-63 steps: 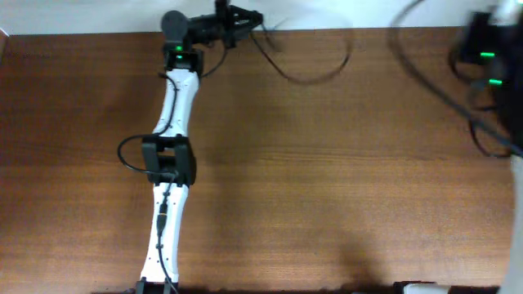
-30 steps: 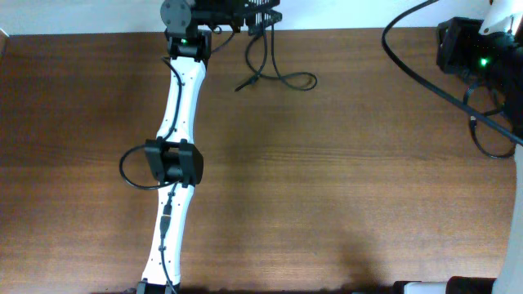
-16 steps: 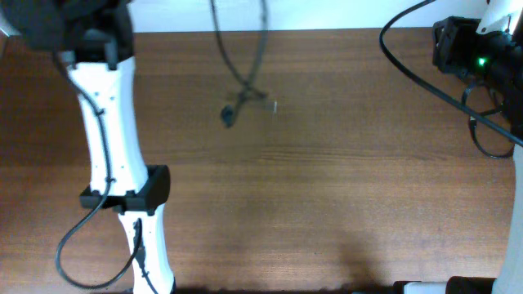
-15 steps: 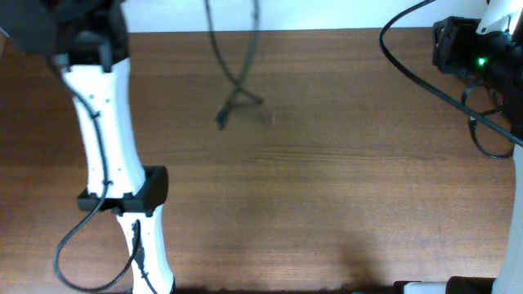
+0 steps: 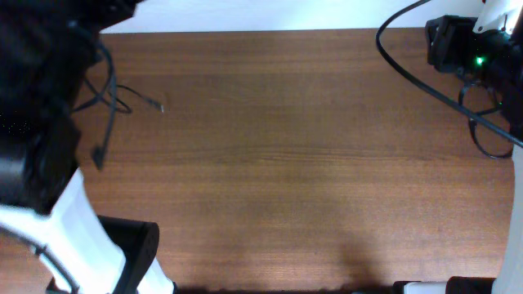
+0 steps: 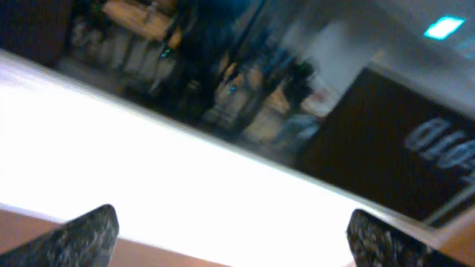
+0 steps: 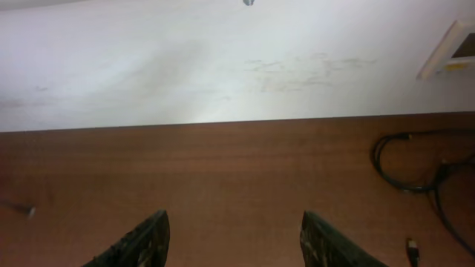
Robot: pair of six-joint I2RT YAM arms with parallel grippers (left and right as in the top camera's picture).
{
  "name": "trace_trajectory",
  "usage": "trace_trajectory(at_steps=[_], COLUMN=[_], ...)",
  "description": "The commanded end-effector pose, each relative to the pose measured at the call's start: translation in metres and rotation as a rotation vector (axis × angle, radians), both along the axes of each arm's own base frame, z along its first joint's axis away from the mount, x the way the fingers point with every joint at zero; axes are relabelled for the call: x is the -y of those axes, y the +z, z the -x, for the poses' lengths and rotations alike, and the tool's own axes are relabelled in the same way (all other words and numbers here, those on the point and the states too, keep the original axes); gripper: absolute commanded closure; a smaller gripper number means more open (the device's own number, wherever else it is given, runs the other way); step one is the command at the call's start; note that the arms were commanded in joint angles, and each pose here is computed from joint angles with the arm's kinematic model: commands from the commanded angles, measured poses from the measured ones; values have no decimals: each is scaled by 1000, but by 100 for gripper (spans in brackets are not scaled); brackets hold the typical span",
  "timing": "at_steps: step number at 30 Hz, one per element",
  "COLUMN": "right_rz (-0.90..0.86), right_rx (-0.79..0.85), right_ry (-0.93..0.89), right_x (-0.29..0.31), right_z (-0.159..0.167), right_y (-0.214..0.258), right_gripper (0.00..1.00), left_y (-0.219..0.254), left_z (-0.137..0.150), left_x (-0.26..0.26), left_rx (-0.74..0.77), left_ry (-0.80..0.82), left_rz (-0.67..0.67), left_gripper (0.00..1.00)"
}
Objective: Untangle cables
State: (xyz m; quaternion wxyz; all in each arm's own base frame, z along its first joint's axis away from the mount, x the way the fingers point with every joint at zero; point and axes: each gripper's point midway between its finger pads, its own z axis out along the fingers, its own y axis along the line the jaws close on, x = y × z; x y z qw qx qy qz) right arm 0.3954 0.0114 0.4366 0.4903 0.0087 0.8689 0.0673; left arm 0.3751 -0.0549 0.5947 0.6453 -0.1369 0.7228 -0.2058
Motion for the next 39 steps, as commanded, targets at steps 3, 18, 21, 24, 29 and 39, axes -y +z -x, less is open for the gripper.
trace_trajectory(at_steps=[3, 18, 21, 24, 29, 39], right_rz=[-1, 19, 21, 43, 139, 214], right_rx=[16, -82, -179, -257, -320, -443], right_ry=[32, 52, 114, 226, 327, 465], right_x=[-9, -11, -37, -87, -160, -247], right_z=[2, -6, -30, -53, -87, -107], right_y=[6, -23, -62, -103, -170, -295], right_gripper=[44, 45, 45, 45, 45, 45], left_y=[-74, -210, -204, -201, -197, -204], left_z=[-43, -99, -104, -109, -112, -107], left_x=[7, 105, 78, 49, -5, -49], left_rx=[-238, -553, -548, -550, -558, -610], left_ry=[15, -124, -69, -13, 89, 171], left_rz=[-123, -272, -258, -241, -217, -206], left_gripper=[1, 1, 1, 1, 1, 1])
